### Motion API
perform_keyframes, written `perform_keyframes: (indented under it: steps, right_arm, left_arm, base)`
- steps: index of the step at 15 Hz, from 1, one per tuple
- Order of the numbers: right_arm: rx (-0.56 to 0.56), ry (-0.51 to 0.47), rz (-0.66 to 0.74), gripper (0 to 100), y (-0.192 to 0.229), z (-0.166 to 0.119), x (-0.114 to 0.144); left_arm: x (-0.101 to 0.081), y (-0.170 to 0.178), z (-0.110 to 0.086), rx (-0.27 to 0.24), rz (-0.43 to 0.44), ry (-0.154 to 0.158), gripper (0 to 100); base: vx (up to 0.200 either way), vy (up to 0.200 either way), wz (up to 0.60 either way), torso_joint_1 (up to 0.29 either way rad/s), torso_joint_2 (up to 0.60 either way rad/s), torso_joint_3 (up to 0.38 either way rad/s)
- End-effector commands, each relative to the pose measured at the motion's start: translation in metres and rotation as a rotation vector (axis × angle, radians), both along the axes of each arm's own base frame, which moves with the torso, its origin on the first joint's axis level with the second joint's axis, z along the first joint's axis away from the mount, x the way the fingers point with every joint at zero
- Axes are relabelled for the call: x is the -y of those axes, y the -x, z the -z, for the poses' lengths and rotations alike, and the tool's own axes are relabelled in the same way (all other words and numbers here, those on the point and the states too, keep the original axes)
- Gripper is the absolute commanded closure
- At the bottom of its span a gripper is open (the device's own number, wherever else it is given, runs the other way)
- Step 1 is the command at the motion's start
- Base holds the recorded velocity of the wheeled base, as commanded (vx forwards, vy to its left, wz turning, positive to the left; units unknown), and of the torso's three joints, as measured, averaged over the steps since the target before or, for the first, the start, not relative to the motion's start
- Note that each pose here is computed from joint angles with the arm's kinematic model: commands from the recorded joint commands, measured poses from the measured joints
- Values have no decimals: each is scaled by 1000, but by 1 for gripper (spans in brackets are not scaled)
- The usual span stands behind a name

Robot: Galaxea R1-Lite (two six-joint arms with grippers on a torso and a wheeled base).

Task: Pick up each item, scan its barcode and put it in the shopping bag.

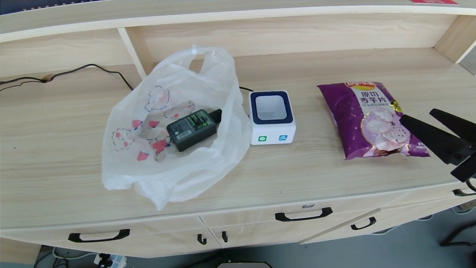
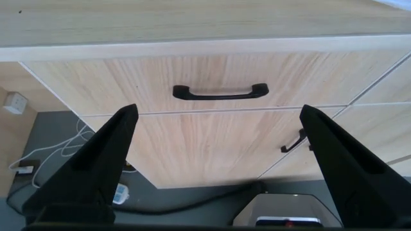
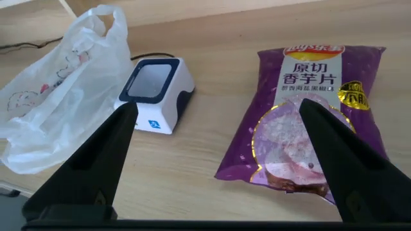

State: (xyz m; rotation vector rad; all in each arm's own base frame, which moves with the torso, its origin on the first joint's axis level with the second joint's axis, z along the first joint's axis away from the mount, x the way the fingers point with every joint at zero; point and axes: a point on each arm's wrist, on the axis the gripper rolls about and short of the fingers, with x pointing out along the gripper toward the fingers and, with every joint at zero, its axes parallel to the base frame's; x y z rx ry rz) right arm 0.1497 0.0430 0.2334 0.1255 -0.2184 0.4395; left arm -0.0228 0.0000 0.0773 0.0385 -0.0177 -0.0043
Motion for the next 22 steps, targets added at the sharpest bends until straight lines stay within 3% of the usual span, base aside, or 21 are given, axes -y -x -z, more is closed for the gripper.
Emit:
perform_keyframes:
  steps: [1,5,8,11,14,15,19,22]
  right_arm:
    - [-8,-4,6,0,-10,-3,-2]
    - [-12,-70,40,0,-45,-20,-6]
    - [-42,-53,54,0,-73,-25,-11]
    - [-109,-10,47,0,-93,-53,-15]
    - [-240,110,60,0,-98,-79,-16]
    - [-273,204,78,0,-104,-81,-13]
    - [-259,367,144,0,-123,-79,4]
    - [-352,419,138,0,-122,-65,8]
  left_arm:
    - [0,0,0,-1,0,3,0]
    - [0,0,0,1,2,3,0]
    - [0,0,0,2,0,3,0]
    - [0,0,0,4,2,3,0]
    - [0,0,0,2,2,3,0]
    - [0,0,0,4,1,2,0]
    - [0,0,-1,4,0,2,0]
    - [0,0,-1,4,1,-1,0]
  base:
    - [0,0,0,0,0,0]
    - [0,0,0,0,0,0]
    - [0,0,0,0,0,0]
    - [0,0,0,0,0,0]
    - [0,0,0,0,0,0]
    - [0,0,0,0,0,0]
    - [0,0,0,0,0,0]
    - [0,0,0,0,0,0]
